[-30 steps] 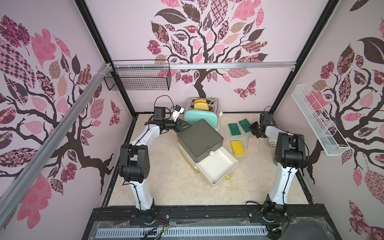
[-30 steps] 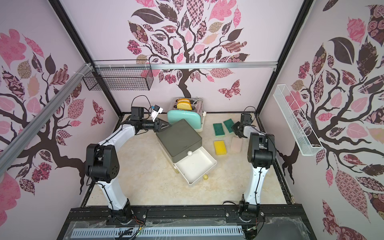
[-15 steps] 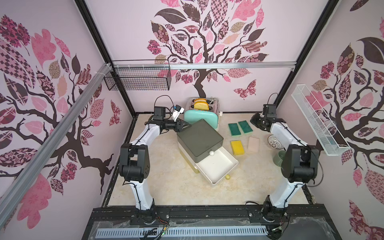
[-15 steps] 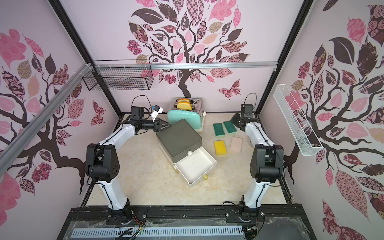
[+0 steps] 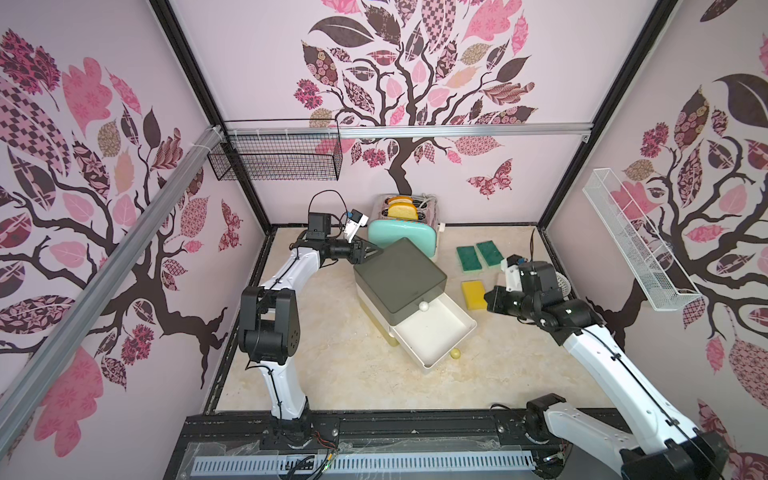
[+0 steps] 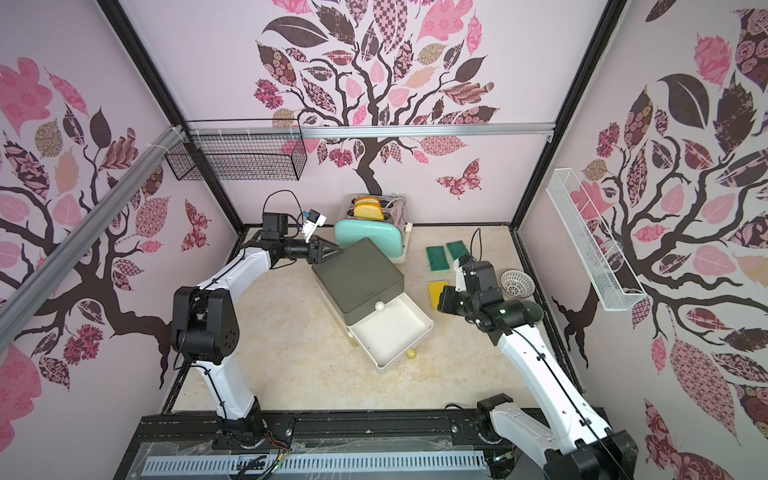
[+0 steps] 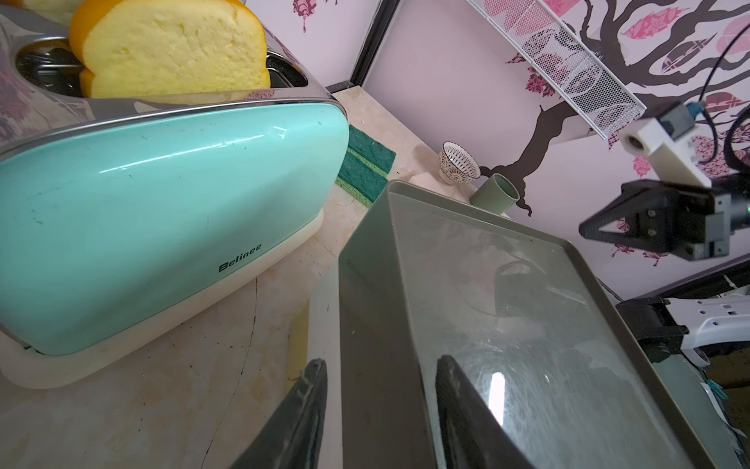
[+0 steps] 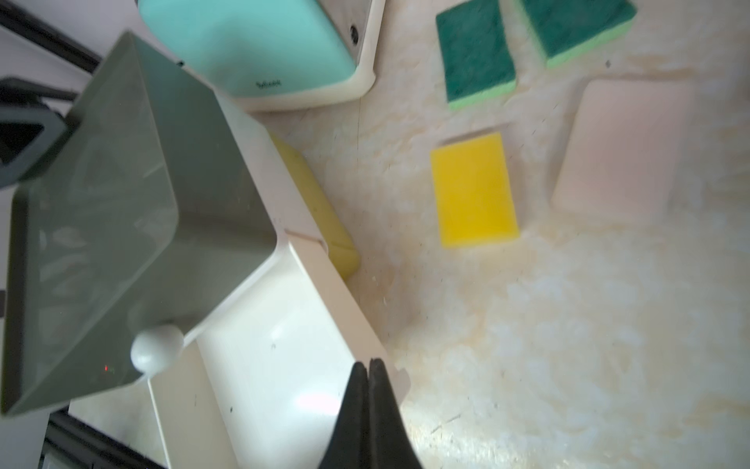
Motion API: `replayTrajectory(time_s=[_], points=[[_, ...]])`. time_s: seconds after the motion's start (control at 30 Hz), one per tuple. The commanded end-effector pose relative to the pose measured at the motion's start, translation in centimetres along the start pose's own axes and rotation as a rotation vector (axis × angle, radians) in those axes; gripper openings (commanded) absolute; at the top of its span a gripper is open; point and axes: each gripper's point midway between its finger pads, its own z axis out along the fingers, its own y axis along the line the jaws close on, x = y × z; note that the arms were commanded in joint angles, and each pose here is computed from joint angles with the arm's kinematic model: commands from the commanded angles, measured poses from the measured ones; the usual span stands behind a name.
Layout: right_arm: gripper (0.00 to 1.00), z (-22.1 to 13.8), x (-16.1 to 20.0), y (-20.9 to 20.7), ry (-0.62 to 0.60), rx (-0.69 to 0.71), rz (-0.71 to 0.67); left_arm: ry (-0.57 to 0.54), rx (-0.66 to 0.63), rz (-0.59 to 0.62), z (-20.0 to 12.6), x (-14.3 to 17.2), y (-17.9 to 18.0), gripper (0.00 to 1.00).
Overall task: Take the sponge out of the drawer
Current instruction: Place the sponge at the center of the board, then close the drawer in the storage box.
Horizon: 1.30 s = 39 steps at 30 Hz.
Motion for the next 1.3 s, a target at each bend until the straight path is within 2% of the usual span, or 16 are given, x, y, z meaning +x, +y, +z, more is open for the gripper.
replayTrajectory(time_s=[0.0, 0.23, 0.4, 0.83, 1.27], points=[[0.00, 0.4, 4.0, 1.1, 0.116, -0.059, 0.013, 0.074, -0.070, -0.054, 0.2, 3.2, 2.0, 0.47], [0.00, 2.2, 9.3, 3.1, 0.210, -0.136, 0.011, 0.077, -0.072, -0.053, 0.2, 3.2, 2.0, 0.47], [0.00, 2.7, 10.8, 3.9, 0.243, -0.139, -0.013, 0.080, -0.068, -0.062, 0.5, 3.5, 2.2, 0.47], [0.00, 4.7, 11.4, 5.4, 0.240, -0.155, -0.025, 0.079, -0.059, -0.071, 0.8, 3.7, 2.4, 0.47], [0.00, 5.9, 7.4, 7.8, 0.120, -0.171, -0.113, 0.081, -0.053, -0.067, 1.0, 3.8, 1.9, 0.47]])
